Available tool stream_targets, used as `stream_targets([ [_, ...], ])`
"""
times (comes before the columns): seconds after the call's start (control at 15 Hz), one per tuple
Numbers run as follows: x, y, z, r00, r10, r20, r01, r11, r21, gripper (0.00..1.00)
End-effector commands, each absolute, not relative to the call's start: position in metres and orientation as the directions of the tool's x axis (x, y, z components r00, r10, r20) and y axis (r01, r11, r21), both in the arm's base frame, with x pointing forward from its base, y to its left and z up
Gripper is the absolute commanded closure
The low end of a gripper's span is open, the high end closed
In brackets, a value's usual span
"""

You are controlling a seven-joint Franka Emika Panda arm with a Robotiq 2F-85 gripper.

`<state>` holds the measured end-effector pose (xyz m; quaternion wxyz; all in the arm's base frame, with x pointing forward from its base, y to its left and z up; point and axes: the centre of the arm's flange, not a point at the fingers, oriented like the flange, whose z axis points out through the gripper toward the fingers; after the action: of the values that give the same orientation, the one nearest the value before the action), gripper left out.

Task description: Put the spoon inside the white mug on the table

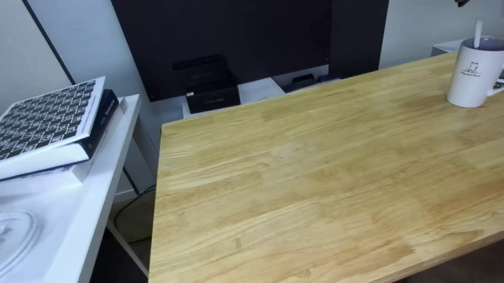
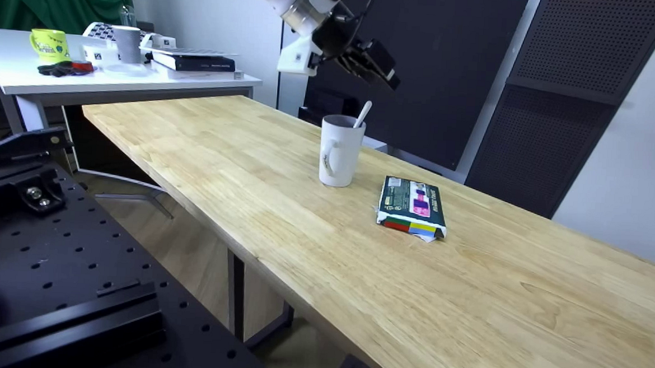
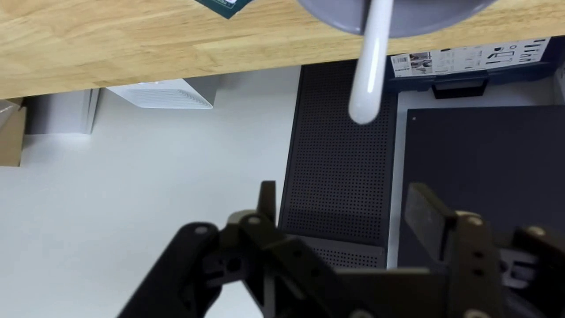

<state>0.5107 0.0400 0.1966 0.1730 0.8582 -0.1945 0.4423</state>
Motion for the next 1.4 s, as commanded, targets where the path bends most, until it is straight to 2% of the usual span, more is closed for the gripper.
stream_targets([
  [0.0, 0.532, 0.046, 0.224, 0.555, -0.219, 0.802, -0.483, -0.870, 0.098, 0.00],
  [0.53, 0.563, 0.053, 0.269, 0.799, -0.306, 0.517, -0.340, -0.940, -0.030, 0.00],
  [0.93, 0.559, 0.064, 0.241, 0.923, -0.239, 0.302, -0.213, -0.970, -0.117, 0.00],
  [1.33, 0.554, 0.094, 0.232, 0.991, -0.129, 0.024, -0.127, -0.987, -0.094, 0.00],
])
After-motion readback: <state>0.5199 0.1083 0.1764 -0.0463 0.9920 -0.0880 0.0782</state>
